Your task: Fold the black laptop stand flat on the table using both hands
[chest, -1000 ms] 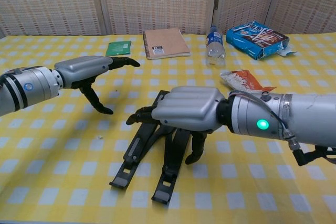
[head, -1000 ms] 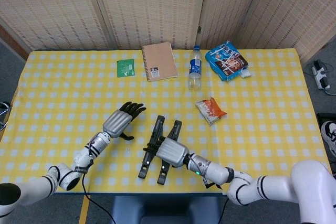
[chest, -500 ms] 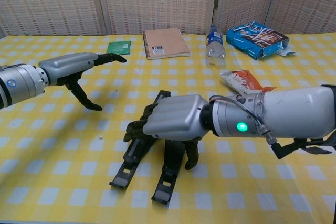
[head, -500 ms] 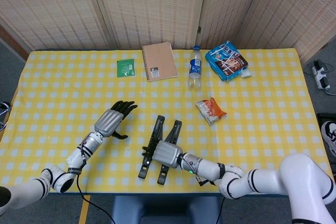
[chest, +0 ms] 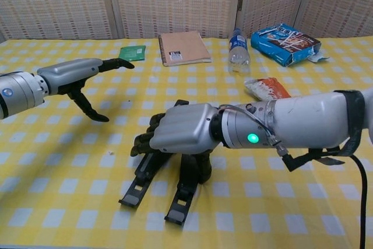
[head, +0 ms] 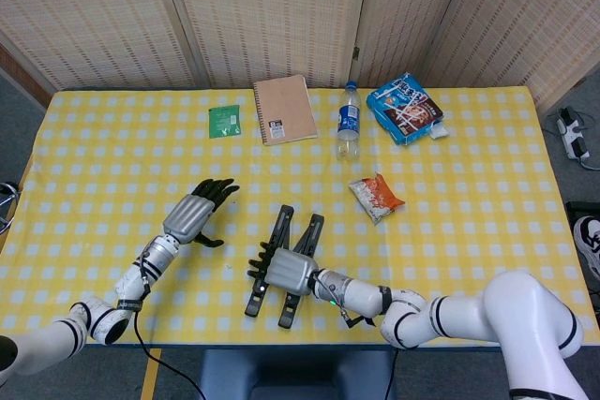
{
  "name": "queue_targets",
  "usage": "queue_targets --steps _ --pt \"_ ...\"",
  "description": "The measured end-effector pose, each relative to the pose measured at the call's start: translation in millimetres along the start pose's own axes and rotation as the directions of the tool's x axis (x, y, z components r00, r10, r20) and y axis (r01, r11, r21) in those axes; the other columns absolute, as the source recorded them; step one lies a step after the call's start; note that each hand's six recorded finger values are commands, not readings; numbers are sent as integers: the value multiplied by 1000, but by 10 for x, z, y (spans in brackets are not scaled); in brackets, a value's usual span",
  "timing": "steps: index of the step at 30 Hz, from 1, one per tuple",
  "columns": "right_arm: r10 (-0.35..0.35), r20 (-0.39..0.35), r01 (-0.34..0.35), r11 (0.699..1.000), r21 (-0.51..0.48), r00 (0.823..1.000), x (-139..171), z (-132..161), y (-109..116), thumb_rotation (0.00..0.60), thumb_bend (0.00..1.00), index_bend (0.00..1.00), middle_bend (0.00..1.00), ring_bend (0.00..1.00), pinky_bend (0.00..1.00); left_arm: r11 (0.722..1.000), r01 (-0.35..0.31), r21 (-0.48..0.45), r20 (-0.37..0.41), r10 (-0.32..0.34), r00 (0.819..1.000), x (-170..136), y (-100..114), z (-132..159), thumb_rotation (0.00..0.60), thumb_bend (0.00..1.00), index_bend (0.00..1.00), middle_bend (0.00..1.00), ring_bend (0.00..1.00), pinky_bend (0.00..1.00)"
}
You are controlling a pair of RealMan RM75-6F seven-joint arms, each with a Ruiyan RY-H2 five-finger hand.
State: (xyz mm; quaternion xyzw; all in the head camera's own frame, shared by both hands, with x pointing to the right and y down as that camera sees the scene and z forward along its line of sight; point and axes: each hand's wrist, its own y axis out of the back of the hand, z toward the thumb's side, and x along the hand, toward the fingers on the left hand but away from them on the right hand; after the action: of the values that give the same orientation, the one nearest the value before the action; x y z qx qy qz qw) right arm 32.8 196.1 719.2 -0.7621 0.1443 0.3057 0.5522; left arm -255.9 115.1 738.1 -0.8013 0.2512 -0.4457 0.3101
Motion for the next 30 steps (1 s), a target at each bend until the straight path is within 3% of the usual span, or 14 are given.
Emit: queue_targets --steps 6,18,30 --pt "9 -5 -9 1000 7 1000 -66 19 -29 600 157 44 159 97 21 1000 0 -6 -5 0 1000 -12 0 -29 600 142 23 43 0 0" --pt "-53 4 53 999 -5 999 -88 -35 70 600 158 396 362 225 31 1000 -1 -12 -16 1 1000 -43 0 -85 600 142 22 43 0 0" --pt "-100 -3 99 995 -29 995 10 -61 105 600 158 515 443 288 63 1000 2 -10 -14 -2 1000 -44 -3 -65 600 142 16 43 0 0"
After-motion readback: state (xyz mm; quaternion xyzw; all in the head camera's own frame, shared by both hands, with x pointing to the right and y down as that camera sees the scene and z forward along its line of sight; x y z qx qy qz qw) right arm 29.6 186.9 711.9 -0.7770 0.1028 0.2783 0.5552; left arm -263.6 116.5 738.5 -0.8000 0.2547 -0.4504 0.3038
